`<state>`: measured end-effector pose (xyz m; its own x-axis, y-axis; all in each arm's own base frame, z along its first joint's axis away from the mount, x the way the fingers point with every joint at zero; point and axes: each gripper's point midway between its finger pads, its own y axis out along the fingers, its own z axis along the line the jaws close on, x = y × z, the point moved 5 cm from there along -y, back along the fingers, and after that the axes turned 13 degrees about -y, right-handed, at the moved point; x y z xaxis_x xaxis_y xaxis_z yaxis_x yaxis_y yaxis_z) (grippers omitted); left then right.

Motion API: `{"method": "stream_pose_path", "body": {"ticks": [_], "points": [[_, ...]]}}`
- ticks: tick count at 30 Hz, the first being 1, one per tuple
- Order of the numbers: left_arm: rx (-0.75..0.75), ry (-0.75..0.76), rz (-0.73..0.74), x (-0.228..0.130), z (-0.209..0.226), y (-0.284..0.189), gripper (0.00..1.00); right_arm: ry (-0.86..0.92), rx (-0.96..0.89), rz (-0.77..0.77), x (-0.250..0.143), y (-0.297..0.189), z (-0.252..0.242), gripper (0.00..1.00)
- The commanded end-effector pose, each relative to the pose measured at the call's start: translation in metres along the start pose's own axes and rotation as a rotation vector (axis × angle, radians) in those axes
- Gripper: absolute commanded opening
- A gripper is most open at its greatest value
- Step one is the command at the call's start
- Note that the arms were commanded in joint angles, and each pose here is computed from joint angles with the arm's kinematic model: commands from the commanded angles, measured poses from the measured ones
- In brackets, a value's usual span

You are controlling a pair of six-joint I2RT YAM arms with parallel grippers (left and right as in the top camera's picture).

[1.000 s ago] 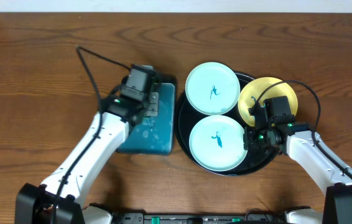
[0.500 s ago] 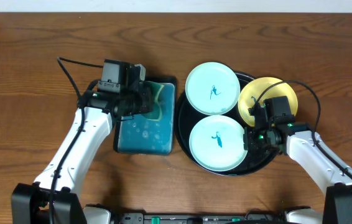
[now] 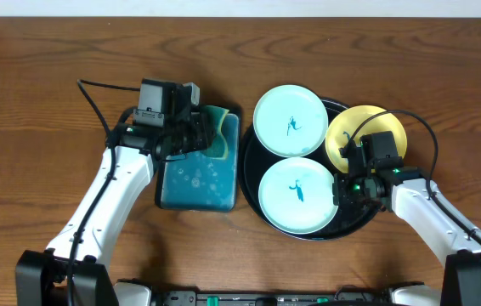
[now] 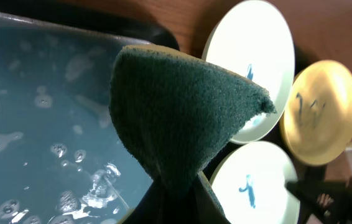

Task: Clean dirty plates on tray and stack at the side
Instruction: 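Lift the sponge and carry it over the near pale green plate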

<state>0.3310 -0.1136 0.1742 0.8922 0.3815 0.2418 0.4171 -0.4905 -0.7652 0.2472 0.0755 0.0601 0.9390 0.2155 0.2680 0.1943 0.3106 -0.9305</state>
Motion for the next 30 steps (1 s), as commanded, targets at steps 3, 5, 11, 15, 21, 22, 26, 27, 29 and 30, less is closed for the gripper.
{"method": "stream_pose_path", "body": {"ticks": [3, 5, 11, 15, 21, 22, 26, 27, 29, 30], "points": [[-0.095, -0.039, -0.006, 0.001, -0.023, 0.006, 0.08, -0.01, 0.019, -0.014, 0.006, -0.002, 0.004, 0.01], [-0.101, 0.031, -0.033, 0.001, -0.032, 0.01, 0.07, -0.009, 0.019, -0.014, 0.006, -0.002, 0.004, 0.01], [-0.124, 0.262, -0.063, -0.023, -0.071, 0.024, 0.07, -0.009, 0.019, -0.013, 0.006, -0.002, 0.004, 0.01], [-0.123, 0.332, -0.037, -0.049, -0.089, 0.032, 0.08, -0.009, 0.019, -0.014, 0.006, -0.002, 0.004, 0.01], [-0.123, 0.397, 0.074, -0.101, -0.109, 0.057, 0.08, -0.009, 0.019, -0.013, 0.006, -0.002, 0.004, 0.01], [-0.112, 0.401, 0.092, -0.108, -0.109, 0.063, 0.08, -0.009, 0.019, -0.014, 0.006, -0.002, 0.004, 0.01], [-0.087, 0.446, 0.175, -0.139, -0.108, 0.091, 0.08, -0.008, 0.019, -0.012, 0.006, -0.002, 0.004, 0.01], [-0.084, 0.456, 0.189, -0.145, -0.108, 0.096, 0.07, -0.008, 0.019, -0.01, 0.006, -0.002, 0.004, 0.01], [-0.084, 0.474, 0.21, -0.156, -0.108, 0.106, 0.08, -0.007, 0.019, -0.007, 0.005, -0.002, 0.004, 0.01], [-0.084, 0.481, 0.219, -0.16, -0.108, 0.111, 0.07, -0.007, 0.019, -0.006, 0.005, -0.002, 0.004, 0.01]]}}
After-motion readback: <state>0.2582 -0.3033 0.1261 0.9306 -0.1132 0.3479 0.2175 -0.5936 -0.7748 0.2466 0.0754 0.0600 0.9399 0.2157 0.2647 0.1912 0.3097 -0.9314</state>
